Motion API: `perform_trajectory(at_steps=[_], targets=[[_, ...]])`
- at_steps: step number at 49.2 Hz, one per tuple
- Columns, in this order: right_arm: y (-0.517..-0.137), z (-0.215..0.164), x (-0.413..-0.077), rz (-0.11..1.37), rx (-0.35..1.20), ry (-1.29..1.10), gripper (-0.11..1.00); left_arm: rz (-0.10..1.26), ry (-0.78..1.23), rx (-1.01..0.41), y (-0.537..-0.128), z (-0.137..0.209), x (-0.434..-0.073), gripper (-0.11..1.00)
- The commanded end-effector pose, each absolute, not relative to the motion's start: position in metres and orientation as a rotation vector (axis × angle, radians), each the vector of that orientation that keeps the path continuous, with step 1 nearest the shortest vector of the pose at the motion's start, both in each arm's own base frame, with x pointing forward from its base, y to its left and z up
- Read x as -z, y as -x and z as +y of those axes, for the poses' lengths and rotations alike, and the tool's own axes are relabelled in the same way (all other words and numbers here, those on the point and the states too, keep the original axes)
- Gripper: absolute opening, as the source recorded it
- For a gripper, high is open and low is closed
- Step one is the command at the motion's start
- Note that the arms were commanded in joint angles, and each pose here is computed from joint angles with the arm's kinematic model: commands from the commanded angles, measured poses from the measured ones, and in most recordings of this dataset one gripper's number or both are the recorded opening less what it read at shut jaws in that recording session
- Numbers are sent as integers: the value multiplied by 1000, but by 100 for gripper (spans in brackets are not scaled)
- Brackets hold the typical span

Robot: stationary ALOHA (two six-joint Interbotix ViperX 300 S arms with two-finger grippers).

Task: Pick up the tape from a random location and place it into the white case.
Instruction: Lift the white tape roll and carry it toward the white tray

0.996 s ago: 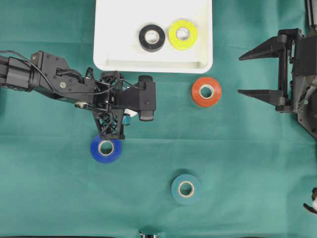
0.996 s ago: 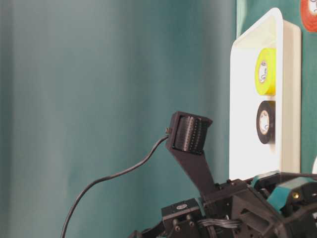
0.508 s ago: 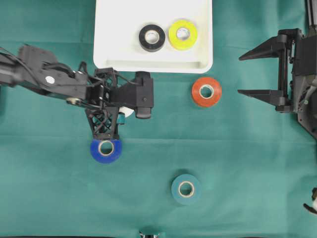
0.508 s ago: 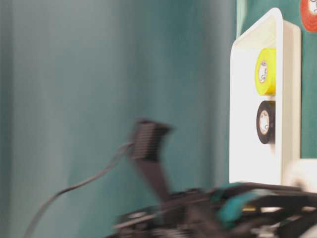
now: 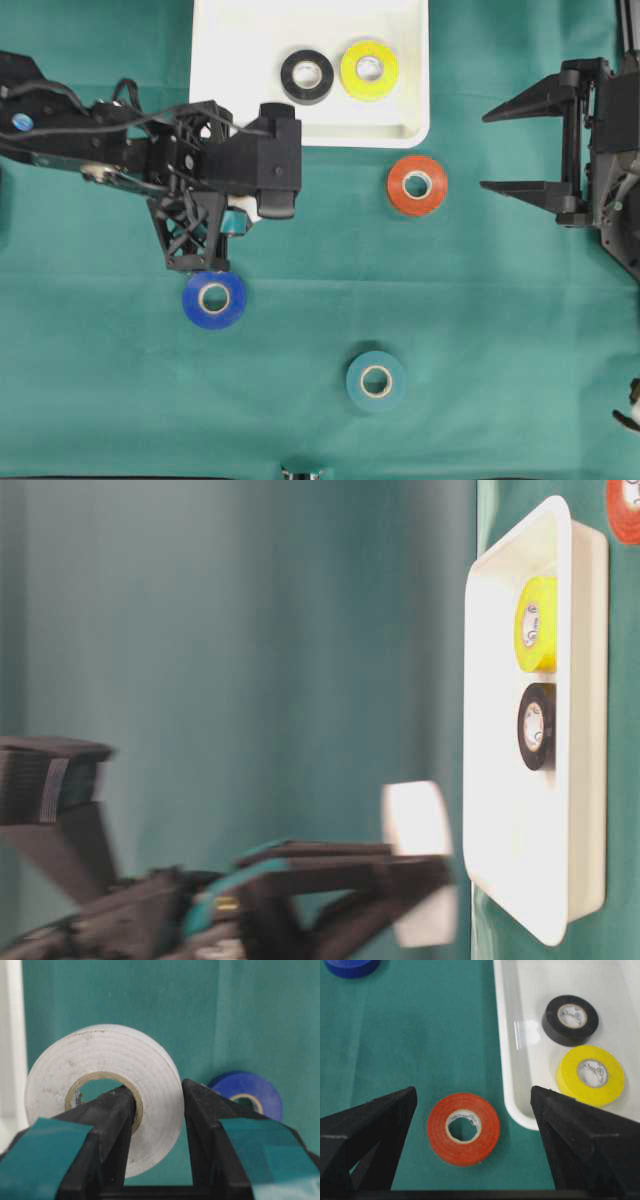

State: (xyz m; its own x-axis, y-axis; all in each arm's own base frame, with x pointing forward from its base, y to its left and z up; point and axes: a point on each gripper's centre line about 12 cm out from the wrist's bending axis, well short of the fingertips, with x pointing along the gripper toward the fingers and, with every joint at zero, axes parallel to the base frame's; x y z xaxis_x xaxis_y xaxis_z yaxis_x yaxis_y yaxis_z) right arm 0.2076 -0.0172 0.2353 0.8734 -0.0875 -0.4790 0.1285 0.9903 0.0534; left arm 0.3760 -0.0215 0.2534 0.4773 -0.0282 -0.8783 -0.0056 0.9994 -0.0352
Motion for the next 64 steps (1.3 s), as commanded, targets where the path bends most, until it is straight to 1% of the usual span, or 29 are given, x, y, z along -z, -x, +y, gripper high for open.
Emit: perform_trajectory(at_steps=[1,13,23,28,64], targets=[[-210,-17,-241,481,111,-81,90,998,30,17,-374,-21,-293,26],[-211,-17,-242,479,112,-84,90,965,26,17,-363,-20,-338,26],[-211,-17,-242,479,112,-86,90,973,24,15,-359,-20,-360,26],[-211,-17,-242,478,112,-86,90,978,25,13,-358,-19,-364,26],[-210,-17,-241,485,113,-83,90,982,35,-5,-358,-13,-362,26]])
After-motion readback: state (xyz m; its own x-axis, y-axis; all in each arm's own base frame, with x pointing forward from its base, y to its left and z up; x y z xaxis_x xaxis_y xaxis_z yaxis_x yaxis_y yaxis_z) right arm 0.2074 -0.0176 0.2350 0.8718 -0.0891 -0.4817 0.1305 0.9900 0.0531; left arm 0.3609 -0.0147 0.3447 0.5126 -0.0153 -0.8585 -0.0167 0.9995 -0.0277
